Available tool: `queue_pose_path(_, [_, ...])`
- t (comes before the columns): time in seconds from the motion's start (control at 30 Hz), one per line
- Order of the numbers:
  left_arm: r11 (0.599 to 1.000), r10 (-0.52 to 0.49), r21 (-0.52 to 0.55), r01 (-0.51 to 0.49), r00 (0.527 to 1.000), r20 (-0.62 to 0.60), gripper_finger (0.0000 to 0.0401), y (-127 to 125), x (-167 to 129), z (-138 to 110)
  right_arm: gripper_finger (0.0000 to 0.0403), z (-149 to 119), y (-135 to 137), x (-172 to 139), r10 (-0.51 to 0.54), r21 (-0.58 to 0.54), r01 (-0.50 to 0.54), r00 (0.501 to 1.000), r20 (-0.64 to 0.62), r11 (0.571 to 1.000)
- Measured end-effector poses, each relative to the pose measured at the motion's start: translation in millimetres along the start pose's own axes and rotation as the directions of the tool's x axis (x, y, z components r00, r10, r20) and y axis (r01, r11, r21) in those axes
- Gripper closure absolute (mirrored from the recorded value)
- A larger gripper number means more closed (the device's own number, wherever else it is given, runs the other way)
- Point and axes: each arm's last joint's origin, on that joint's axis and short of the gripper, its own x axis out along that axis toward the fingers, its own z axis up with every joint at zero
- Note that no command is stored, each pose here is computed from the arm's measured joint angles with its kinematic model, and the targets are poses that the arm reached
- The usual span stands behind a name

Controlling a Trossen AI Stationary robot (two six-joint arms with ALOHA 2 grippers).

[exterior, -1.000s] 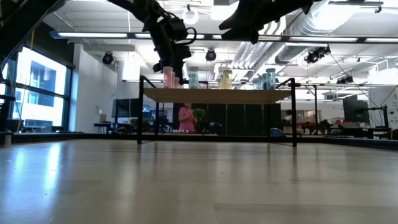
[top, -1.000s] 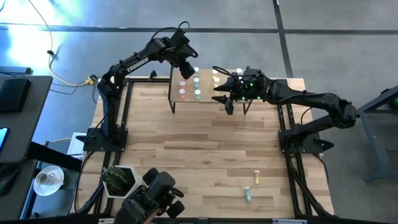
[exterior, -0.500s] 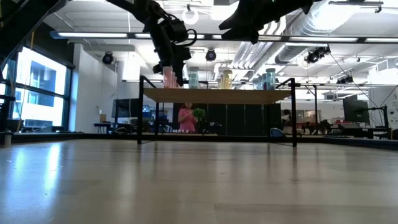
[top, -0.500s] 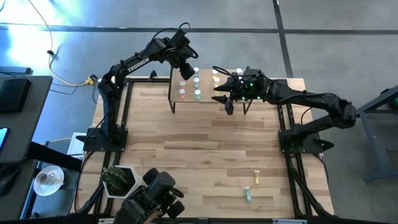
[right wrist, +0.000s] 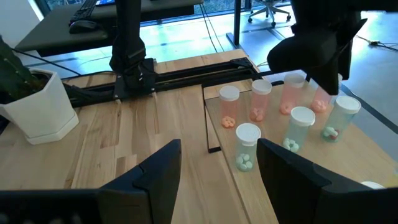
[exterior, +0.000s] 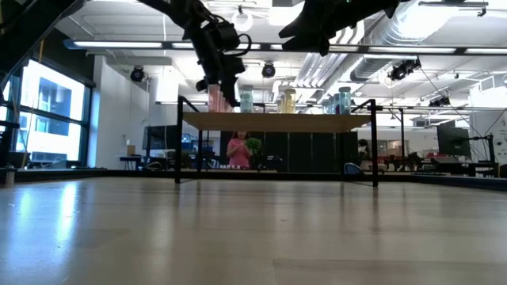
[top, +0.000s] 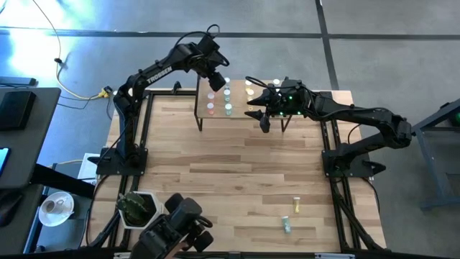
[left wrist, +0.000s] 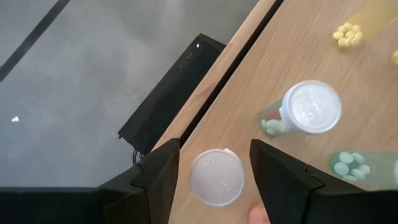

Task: Pick and place medicine bottles onto shelf by color
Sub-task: Put the light blue medicine bottle on the shelf

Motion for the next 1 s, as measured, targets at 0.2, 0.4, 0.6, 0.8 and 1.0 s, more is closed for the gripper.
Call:
queue_pose_path(0.2, [1.0, 0.005, -0.008, -0.005, 0.999, 0.033, 0.0213, 0.8, -11.1, 6.6, 0.0202, 0.0, 0.0, 0.0, 0.0, 0.0, 0.0, 1.0, 0.0, 1.0])
queue_pose_path(0.4, [1.0, 0.006, -0.008, -0.006, 0.999, 0.036, 0.0213, 1.1, -17.9, 8.5, 0.0202, 0.0, 0.0, 0.0, 0.0, 0.0, 0.0, 1.0, 0.0, 1.0])
queue_pose_path(0.6, [1.0, 0.009, -0.008, -0.009, 0.999, 0.044, 0.0213, 1.4, -28.4, 11.9, 0.0202, 0.0, 0.0, 0.0, 0.0, 0.0, 0.0, 1.0, 0.0, 1.0])
queue_pose_path(0.8, [1.0, 0.0, 0.027, -0.001, 0.999, 0.044, 0.0213, -3.4, -43.0, 12.8, 0.0202, 0.0, 0.0, 0.0, 0.0, -0.004, 0.0, 1.0, 0.0, 1.0])
queue_pose_path(1.0, [0.998, -0.014, 0.067, 0.007, 0.994, 0.105, 0.0213, -13.0, -68.6, 13.0, 0.0202, 4.7, 1.4, -8.7, 0.0, -0.011, 0.0, 1.0, 0.027, 1.0])
